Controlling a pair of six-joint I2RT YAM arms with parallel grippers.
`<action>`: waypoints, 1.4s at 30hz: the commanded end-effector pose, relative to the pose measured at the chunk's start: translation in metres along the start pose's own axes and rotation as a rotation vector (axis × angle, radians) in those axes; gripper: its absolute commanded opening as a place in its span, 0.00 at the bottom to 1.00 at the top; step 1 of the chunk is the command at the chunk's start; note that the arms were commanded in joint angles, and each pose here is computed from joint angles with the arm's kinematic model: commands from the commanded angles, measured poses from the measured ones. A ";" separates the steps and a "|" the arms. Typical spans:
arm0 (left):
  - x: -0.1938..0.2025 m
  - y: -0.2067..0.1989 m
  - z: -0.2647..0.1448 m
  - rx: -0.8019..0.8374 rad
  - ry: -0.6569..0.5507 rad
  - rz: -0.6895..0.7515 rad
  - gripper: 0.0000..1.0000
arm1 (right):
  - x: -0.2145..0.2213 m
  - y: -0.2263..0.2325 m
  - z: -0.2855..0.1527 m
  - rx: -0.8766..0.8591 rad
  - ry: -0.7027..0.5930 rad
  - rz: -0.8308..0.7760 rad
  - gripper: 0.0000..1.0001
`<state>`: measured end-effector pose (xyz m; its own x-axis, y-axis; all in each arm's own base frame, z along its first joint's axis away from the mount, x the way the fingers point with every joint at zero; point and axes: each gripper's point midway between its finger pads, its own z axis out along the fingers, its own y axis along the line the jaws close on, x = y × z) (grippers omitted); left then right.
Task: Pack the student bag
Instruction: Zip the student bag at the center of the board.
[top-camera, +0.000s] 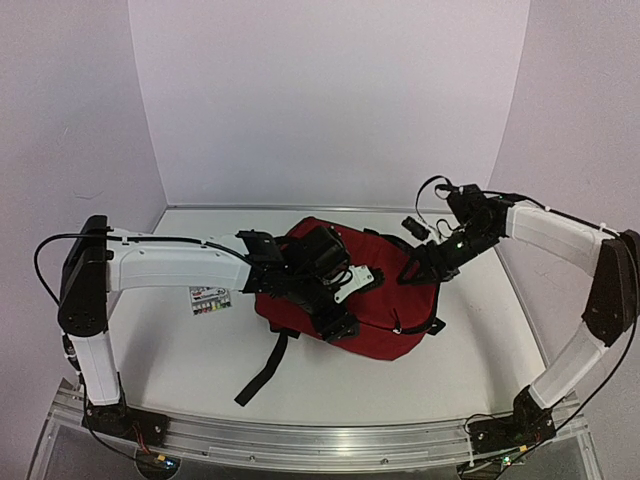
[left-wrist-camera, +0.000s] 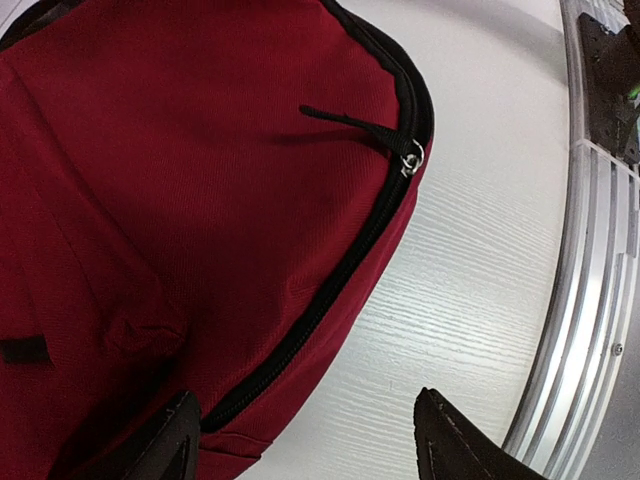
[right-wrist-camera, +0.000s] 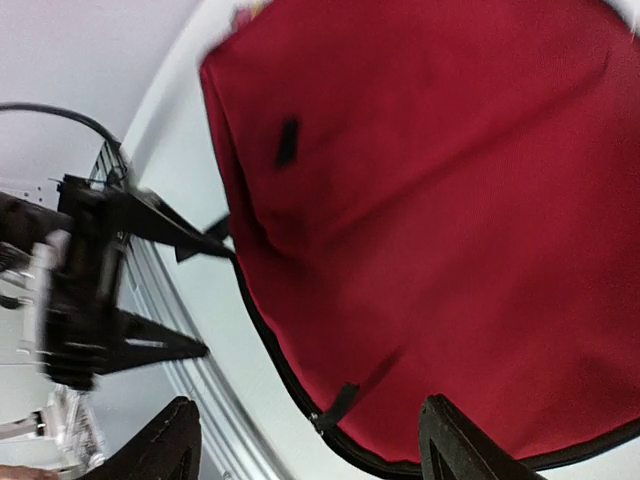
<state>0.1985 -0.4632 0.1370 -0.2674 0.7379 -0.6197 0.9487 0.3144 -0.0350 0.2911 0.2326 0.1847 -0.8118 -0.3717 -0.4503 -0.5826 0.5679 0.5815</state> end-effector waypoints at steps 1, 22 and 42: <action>-0.026 0.002 -0.008 -0.021 -0.069 0.093 0.73 | 0.030 -0.001 0.027 -0.058 0.113 0.078 0.71; -0.038 -0.002 0.027 -0.032 -0.036 0.258 0.70 | 0.065 -0.013 0.073 -0.091 0.256 0.144 0.44; 0.009 -0.004 0.013 -0.022 0.131 0.212 0.00 | 0.037 -0.052 0.019 0.129 0.147 0.107 0.00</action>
<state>0.2066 -0.4930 0.1042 -0.0483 0.8425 -0.5365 0.9840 0.1322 0.1191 0.2729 0.2232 0.1008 -0.8918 -0.4082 -0.1953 -0.4335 0.6469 0.6274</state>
